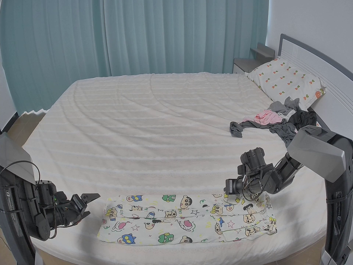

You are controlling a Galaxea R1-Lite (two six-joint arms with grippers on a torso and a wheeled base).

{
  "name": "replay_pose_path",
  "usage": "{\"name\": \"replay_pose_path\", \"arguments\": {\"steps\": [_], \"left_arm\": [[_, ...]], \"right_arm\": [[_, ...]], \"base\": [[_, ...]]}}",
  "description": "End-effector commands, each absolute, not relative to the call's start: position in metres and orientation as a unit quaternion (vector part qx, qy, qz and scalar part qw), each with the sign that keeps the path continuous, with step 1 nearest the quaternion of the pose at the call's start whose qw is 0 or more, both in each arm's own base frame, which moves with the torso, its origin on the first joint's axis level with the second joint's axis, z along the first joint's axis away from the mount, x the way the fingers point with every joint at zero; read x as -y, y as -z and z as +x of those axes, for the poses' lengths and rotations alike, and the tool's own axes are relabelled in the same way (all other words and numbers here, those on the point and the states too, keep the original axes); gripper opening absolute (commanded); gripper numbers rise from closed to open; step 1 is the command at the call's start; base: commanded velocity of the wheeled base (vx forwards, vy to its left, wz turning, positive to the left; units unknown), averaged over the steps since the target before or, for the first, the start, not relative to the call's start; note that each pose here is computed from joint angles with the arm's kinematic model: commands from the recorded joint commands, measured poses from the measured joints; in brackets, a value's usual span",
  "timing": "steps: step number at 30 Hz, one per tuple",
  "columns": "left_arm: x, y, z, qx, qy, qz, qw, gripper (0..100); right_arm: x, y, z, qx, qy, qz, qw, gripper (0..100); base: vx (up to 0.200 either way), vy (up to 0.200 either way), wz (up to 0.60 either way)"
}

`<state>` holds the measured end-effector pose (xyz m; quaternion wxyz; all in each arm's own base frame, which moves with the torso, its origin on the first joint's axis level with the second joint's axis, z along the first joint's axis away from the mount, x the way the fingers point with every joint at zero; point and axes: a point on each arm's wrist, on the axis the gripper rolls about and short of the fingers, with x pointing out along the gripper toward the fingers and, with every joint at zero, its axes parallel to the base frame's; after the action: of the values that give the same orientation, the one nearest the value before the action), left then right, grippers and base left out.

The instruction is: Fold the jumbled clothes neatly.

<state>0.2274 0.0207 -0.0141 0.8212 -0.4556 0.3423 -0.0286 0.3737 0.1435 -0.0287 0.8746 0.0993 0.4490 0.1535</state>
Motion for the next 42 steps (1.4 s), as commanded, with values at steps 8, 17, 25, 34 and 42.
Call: {"name": "replay_pose_path", "arguments": {"steps": [8,17,25,34,42], "left_arm": [[-0.021,0.013,0.228,-0.336,0.031,-0.455,0.824,100],[-0.021,0.013,0.228,-0.336,0.031,-0.455,0.824,100],[-0.021,0.013,0.228,-0.336,0.032,-0.455,0.824,100],[-0.021,0.013,0.228,-0.336,0.032,-0.455,0.824,100],[-0.021,0.013,0.228,-0.336,0.031,-0.455,0.824,100]], "right_arm": [[-0.160,0.017,0.366,-0.437,-0.177,0.093,0.877,0],[-0.171,0.017,0.371,-0.429,-0.184,0.092,0.880,0],[-0.165,0.015,0.360,-0.440,-0.179,0.095,0.875,100],[-0.127,-0.008,0.374,-0.420,-0.131,0.143,0.886,100],[-0.105,0.019,0.369,-0.475,-0.094,0.136,0.864,100]], "base": [[0.000,0.000,0.00],[0.000,0.000,0.00],[0.000,0.000,0.00],[0.000,0.000,0.00],[0.000,0.000,0.00]]}}
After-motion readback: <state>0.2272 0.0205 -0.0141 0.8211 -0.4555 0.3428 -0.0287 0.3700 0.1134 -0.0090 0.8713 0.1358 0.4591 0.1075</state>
